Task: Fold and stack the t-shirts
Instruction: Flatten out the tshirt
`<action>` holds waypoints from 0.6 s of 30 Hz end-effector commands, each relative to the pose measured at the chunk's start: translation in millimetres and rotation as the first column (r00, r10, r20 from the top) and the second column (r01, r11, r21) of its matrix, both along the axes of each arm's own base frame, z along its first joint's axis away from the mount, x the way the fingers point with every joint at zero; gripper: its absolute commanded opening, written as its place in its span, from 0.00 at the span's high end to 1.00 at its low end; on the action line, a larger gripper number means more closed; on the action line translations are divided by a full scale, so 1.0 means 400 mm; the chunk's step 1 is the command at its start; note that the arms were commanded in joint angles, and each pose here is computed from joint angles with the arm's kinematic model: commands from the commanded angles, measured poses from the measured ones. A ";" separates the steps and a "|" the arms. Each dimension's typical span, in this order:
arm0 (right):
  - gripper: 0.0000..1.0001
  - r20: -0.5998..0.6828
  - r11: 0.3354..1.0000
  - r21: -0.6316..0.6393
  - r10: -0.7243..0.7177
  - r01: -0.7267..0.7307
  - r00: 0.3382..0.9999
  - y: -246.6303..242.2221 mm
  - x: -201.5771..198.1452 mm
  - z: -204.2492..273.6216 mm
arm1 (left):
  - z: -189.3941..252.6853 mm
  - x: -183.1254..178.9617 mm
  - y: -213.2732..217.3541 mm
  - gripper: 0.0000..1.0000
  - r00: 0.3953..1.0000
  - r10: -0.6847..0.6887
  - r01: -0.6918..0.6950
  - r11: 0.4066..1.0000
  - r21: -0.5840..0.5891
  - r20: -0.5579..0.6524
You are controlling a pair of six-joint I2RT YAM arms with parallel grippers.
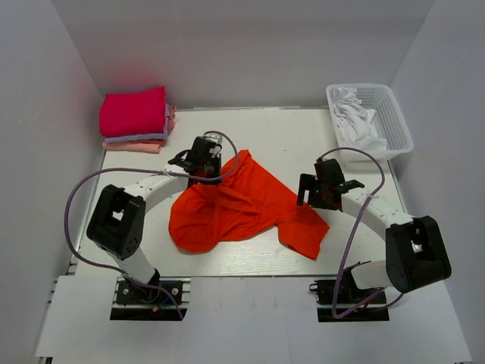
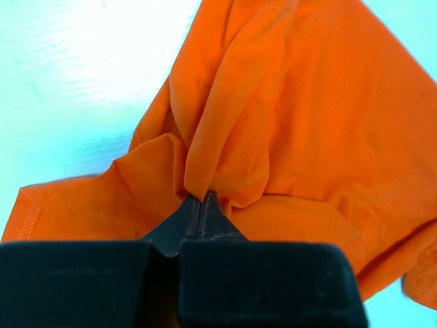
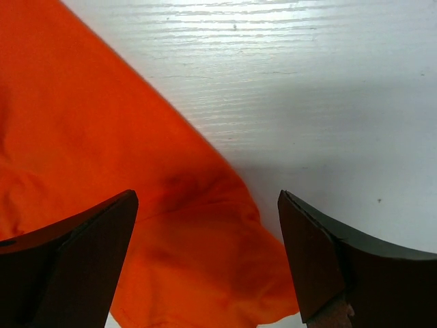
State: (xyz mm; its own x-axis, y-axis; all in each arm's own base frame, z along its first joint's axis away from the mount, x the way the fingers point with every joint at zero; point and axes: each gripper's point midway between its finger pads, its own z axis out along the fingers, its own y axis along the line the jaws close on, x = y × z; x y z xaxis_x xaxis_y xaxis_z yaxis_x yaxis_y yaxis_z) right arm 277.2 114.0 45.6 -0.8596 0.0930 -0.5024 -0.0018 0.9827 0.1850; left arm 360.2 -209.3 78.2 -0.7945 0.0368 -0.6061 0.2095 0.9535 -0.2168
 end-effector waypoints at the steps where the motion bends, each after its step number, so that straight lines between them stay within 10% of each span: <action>1: 0.13 0.003 0.995 -0.065 -0.070 0.070 0.998 -0.037 -0.004 -0.011 | 0.104 0.010 -0.024 1.00 0.992 -0.040 0.049 0.996 -0.068 0.124; 12: 0.30 -0.051 1.000 -0.011 -0.006 0.005 0.999 0.004 -0.015 -0.064 | 0.151 0.012 -0.019 1.00 0.983 -0.045 0.059 0.996 -0.073 0.176; 18: 0.72 -0.028 0.999 0.015 0.035 -0.034 0.999 0.027 -0.014 -0.051 | 0.160 0.016 -0.012 1.00 0.981 -0.032 0.045 0.997 -0.066 0.189</action>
State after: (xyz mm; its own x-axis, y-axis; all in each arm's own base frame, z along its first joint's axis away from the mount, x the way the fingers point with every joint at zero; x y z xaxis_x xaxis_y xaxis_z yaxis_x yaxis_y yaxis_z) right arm 268.5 116.0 18.8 -0.8893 0.0790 -0.4505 0.0036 0.9862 0.1658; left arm 366.2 -214.4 119.9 -0.7098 0.0270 -0.7039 0.2727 0.9319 -0.2391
